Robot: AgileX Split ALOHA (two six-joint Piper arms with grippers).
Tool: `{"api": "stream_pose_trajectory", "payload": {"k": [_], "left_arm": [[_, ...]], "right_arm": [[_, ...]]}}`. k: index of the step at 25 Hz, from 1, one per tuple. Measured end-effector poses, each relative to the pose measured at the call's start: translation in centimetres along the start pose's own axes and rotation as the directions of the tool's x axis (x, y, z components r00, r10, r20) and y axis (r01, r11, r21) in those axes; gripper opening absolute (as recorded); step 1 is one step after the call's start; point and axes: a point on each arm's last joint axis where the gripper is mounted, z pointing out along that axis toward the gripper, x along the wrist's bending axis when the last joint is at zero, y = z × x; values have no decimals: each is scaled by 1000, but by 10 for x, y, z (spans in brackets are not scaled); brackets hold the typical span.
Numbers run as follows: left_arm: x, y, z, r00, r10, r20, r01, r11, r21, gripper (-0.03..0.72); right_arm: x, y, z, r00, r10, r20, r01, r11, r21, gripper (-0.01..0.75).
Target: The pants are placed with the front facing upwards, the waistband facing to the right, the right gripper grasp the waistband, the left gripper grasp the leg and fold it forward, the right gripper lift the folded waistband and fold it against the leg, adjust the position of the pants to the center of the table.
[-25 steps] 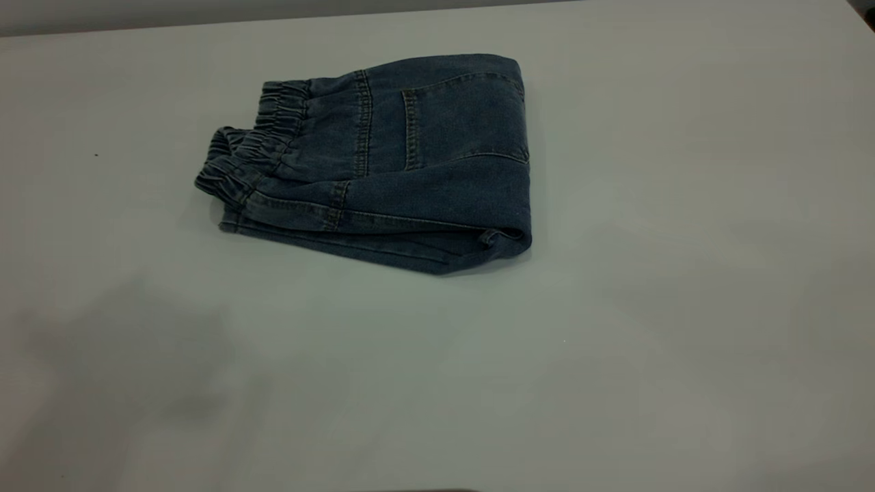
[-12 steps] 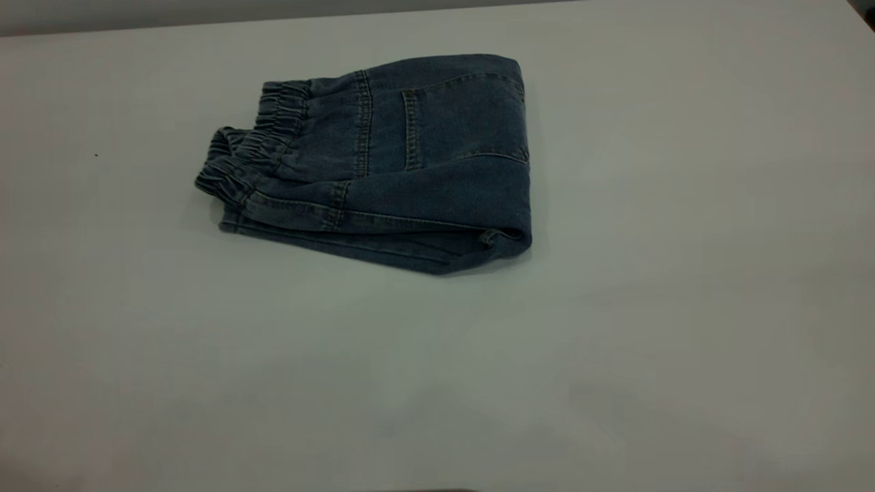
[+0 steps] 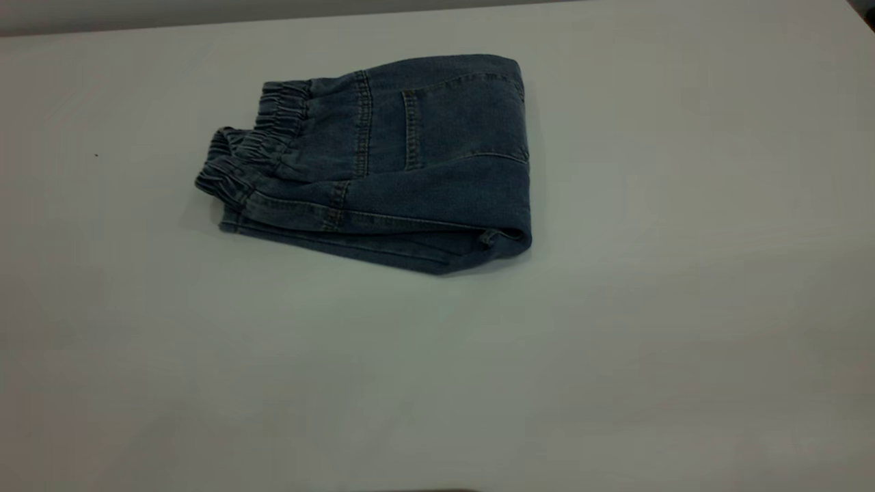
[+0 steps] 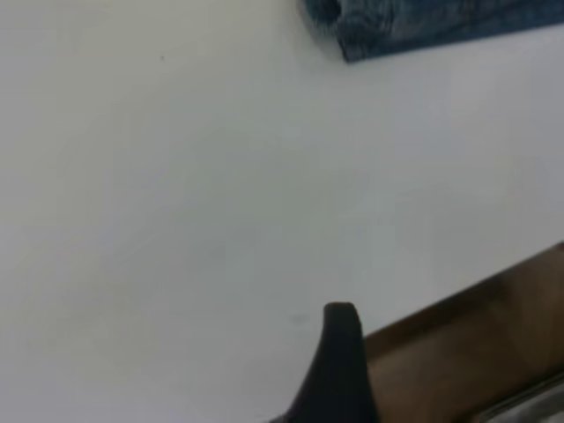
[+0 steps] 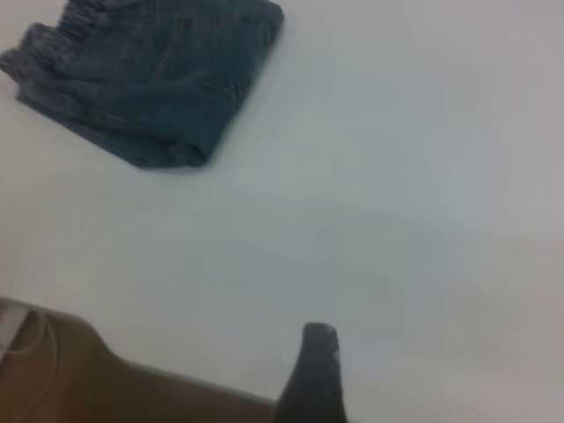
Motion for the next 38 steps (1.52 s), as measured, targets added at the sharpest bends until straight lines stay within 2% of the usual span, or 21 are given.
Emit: {"api": "stream_pose_trajectory", "payload": {"k": [3, 9, 12, 20, 25, 31, 38], "left_arm": [[-2, -13, 7, 1000, 12, 1, -12, 1000, 15, 584], [-7, -30, 26, 1000, 23, 12, -23, 999, 39, 584], [-9, -32, 32, 999, 20, 25, -21, 999, 36, 584], [-12, -33, 35, 999, 12, 43, -14, 1000, 28, 584], [-20, -40, 38, 991, -12, 130, 1, 996, 85, 584], [-26, -40, 37, 978, 45, 201, -61, 996, 73, 584], [-27, -40, 37, 978, 51, 204, -67, 995, 71, 584]], "right_arm": [[-3, -5, 9, 1000, -14, 20, 13, 1000, 28, 592], [-6, -5, 20, 999, -29, 37, 29, 1000, -5, 592], [-7, -3, 24, 999, -29, 41, 31, 999, -36, 592], [-8, -5, 26, 999, -28, 40, 29, 999, -27, 592], [-8, -5, 26, 999, -28, 40, 29, 999, -27, 592], [-8, -5, 26, 999, -28, 40, 29, 999, -27, 592], [-8, -5, 26, 999, -28, 40, 29, 999, -27, 592]]}}
